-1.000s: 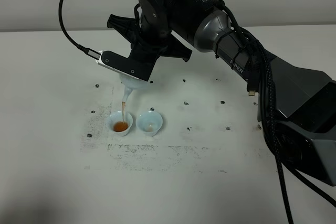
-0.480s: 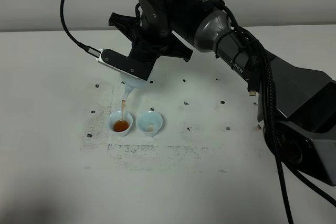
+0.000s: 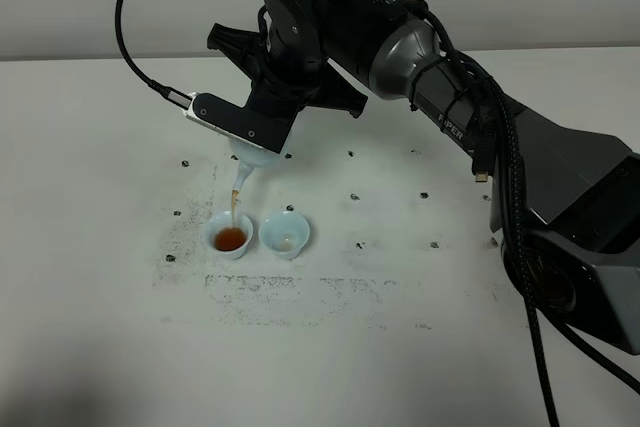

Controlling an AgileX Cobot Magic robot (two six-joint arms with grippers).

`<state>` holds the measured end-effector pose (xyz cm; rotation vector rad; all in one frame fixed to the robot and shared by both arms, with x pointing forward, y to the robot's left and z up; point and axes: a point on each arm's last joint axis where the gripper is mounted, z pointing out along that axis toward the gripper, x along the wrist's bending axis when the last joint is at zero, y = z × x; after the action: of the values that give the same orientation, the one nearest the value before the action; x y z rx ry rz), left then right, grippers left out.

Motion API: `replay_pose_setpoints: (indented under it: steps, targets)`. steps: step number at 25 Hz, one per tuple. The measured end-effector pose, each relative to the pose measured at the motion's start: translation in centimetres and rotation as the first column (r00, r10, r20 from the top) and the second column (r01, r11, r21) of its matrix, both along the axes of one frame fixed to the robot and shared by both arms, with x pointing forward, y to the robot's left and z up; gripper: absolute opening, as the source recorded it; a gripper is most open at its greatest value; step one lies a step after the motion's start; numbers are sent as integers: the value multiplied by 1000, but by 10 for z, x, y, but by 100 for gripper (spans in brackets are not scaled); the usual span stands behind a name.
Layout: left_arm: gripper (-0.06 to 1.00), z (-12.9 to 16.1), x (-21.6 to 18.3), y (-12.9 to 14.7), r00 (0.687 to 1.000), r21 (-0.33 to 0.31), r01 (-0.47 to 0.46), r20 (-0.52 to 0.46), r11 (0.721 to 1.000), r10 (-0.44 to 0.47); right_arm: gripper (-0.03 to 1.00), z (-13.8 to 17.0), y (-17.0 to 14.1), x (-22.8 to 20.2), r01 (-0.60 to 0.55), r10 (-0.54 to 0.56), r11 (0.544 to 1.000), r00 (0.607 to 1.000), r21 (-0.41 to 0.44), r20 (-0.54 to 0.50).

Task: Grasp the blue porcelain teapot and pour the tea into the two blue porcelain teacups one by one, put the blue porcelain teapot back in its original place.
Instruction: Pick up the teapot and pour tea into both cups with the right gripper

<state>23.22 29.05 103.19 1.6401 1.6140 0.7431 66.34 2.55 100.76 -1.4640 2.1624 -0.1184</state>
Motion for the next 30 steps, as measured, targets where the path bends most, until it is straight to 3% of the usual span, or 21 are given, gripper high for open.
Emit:
replay_pose_setpoints:
  steps: [30]
  targets:
    - [76,0,0,0,1000,0,0,0,1000,0,5,0,0,0,11,-11,1000,1000,6,-3]
